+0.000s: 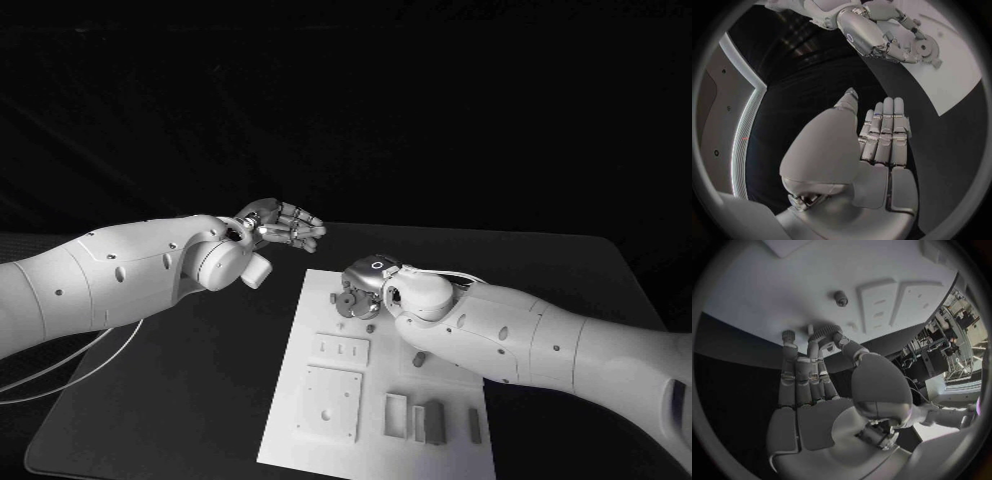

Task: Assemble the parts on the task board

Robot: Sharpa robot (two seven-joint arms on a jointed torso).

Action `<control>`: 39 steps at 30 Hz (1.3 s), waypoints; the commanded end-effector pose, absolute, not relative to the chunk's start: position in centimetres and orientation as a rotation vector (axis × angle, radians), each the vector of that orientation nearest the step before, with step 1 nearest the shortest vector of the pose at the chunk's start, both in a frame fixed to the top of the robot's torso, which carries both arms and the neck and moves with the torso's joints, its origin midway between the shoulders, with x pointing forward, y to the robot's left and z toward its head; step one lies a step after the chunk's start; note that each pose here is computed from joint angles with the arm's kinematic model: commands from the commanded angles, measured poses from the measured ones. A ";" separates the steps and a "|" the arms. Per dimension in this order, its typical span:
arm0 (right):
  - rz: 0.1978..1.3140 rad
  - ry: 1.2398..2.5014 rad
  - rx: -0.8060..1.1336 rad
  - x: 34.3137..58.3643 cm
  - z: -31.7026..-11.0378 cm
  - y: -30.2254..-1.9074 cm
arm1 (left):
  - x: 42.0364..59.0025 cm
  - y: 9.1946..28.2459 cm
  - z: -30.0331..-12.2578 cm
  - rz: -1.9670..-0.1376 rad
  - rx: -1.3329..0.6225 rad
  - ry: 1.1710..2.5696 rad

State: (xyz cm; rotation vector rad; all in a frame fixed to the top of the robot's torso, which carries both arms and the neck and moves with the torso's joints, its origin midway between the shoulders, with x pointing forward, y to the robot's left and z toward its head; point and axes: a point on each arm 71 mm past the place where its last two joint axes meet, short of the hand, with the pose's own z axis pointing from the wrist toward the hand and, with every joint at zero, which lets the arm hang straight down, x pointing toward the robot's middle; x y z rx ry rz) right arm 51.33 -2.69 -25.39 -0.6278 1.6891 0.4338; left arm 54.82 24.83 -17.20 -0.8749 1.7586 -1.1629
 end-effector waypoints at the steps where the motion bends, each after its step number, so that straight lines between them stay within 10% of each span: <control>1: 0.416 1.709 -0.636 51.3 -25.9 -3.1 | 54.8 24.6 -17.1 -1.178 -0.864 1.761; 39: 0.370 1.681 -0.587 51.8 -25.7 -5.5 | 54.8 25.0 -17.1 -1.171 -0.869 1.758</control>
